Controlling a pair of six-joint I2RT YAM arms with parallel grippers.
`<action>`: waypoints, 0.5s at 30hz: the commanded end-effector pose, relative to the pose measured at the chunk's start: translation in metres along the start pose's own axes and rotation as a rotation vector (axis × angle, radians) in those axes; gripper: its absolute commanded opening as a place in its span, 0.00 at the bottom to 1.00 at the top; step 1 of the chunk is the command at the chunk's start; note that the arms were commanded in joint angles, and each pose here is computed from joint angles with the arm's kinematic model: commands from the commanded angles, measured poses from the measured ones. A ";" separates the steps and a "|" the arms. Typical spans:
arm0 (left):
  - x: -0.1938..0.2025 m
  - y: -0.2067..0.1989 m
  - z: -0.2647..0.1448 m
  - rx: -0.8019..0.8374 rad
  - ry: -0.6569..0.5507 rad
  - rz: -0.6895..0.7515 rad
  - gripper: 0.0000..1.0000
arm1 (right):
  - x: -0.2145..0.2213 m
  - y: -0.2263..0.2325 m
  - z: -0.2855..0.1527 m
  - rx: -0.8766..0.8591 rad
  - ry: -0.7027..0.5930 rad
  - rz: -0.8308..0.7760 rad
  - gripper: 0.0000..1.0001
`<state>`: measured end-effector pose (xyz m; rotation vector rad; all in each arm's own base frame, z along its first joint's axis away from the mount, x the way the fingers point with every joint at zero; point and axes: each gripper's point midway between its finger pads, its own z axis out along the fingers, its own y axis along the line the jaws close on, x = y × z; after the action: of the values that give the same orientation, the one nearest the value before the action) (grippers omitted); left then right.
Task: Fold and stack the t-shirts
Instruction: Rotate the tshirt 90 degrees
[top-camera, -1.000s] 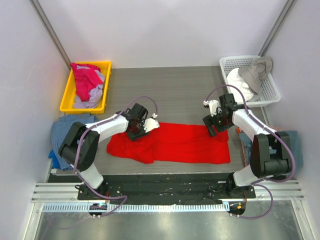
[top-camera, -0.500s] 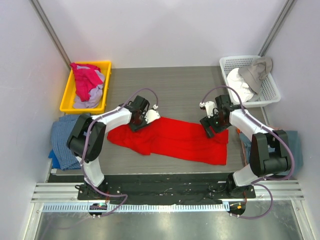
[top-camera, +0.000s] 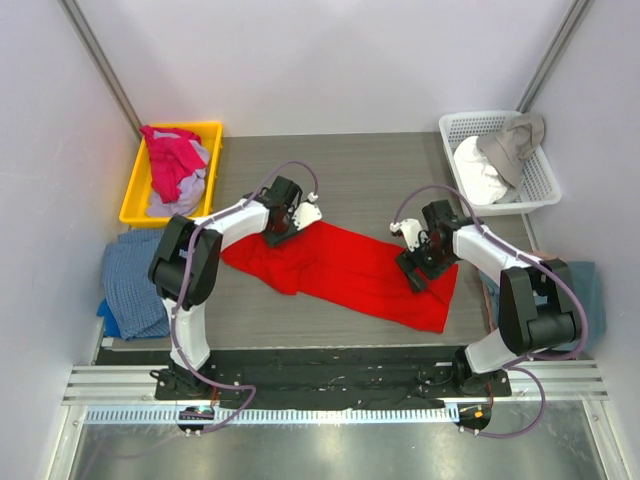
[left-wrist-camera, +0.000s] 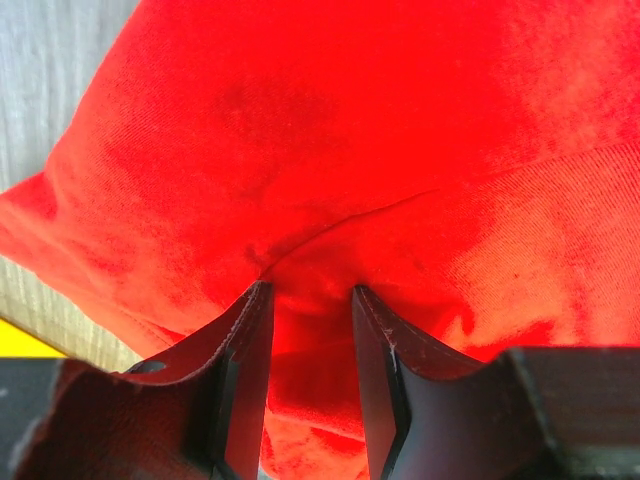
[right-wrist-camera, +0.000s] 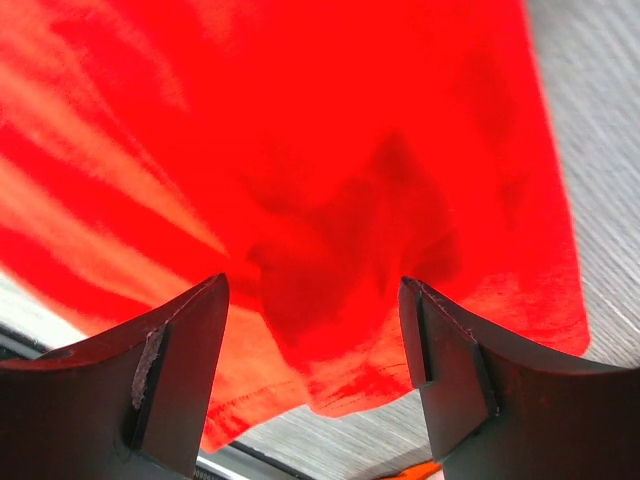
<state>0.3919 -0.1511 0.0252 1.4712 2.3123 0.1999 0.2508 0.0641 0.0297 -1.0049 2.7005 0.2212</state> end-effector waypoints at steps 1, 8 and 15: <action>0.000 0.008 0.010 -0.002 0.006 -0.016 0.41 | -0.002 0.010 -0.011 -0.023 -0.032 -0.049 0.77; -0.012 0.021 0.016 -0.013 0.002 -0.024 0.41 | 0.010 0.020 0.008 -0.073 0.018 -0.066 0.76; -0.034 0.037 0.025 -0.030 -0.022 -0.051 0.40 | 0.007 0.022 0.026 -0.052 0.026 -0.102 0.77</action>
<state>0.4322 -0.1620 0.0271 1.4340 2.3039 0.2224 0.2322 0.0709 0.0180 -1.1190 2.7056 0.2469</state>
